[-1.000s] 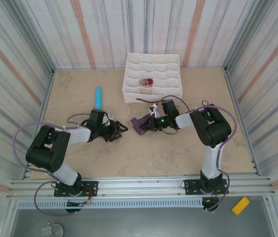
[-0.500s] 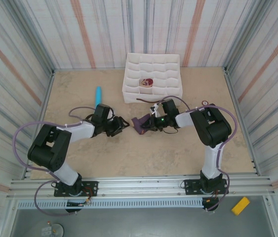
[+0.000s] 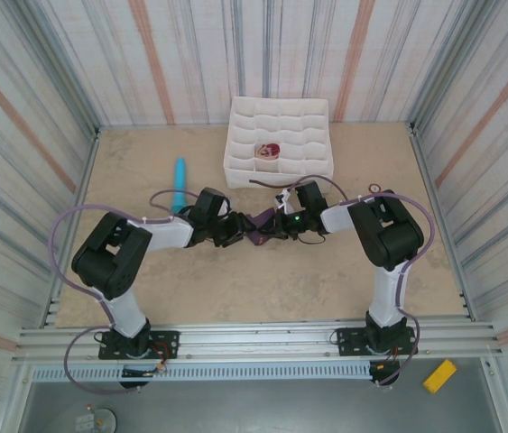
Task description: Roll the socks
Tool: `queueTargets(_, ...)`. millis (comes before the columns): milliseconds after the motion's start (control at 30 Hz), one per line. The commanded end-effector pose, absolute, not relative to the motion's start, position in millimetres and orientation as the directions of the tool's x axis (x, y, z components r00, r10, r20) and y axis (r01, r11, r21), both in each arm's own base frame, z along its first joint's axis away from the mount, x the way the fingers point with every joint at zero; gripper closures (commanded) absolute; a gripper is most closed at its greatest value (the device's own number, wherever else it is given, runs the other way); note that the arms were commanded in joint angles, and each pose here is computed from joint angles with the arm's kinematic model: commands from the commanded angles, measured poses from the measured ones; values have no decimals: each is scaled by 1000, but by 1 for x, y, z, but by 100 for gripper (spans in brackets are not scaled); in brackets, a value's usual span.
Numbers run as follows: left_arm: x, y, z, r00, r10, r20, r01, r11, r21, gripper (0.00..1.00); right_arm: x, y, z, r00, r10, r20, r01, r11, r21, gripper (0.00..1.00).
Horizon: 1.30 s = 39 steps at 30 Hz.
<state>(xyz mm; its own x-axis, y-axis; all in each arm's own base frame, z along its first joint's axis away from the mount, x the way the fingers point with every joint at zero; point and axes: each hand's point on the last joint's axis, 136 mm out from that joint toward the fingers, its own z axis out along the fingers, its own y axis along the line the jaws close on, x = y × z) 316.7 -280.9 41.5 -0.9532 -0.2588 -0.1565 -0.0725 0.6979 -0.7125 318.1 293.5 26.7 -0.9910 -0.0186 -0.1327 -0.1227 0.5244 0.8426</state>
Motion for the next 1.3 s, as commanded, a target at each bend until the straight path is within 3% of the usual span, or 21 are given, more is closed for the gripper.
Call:
queueTargets(0, 322, -281, 32, -947, -286, -148, -109, 716, -689, 44, 289, 253, -41, -994, 88, 66, 109, 721, 685, 100)
queueTargets(233, 321, -276, 16, -948, -297, -116, -153, 743, -652, 63, 291, 253, -32, -997, 79, 8, 62, 712, 700, 99)
queueTargets(467, 319, -271, 10, -955, -278, -100, -162, 775, -611, 85, 293, 258, 3, -988, -19, -152, -119, 720, 684, 79)
queueTargets(667, 316, -259, 18, -955, -274, -114, -157, 793, -589, 89, 290, 269, 43, -913, -180, -366, -362, 772, 523, 53)
queueTargets(933, 296, -241, 22, -946, -304, -109, -188, 793, -579, 90, 272, 297, 81, -678, -433, -594, -617, 774, 141, 31)
queueTargets(1267, 265, -220, 17, -933, -352, -75, -249, 781, -573, 91, 252, 338, 84, -366, -677, -639, -712, 645, -276, 25)
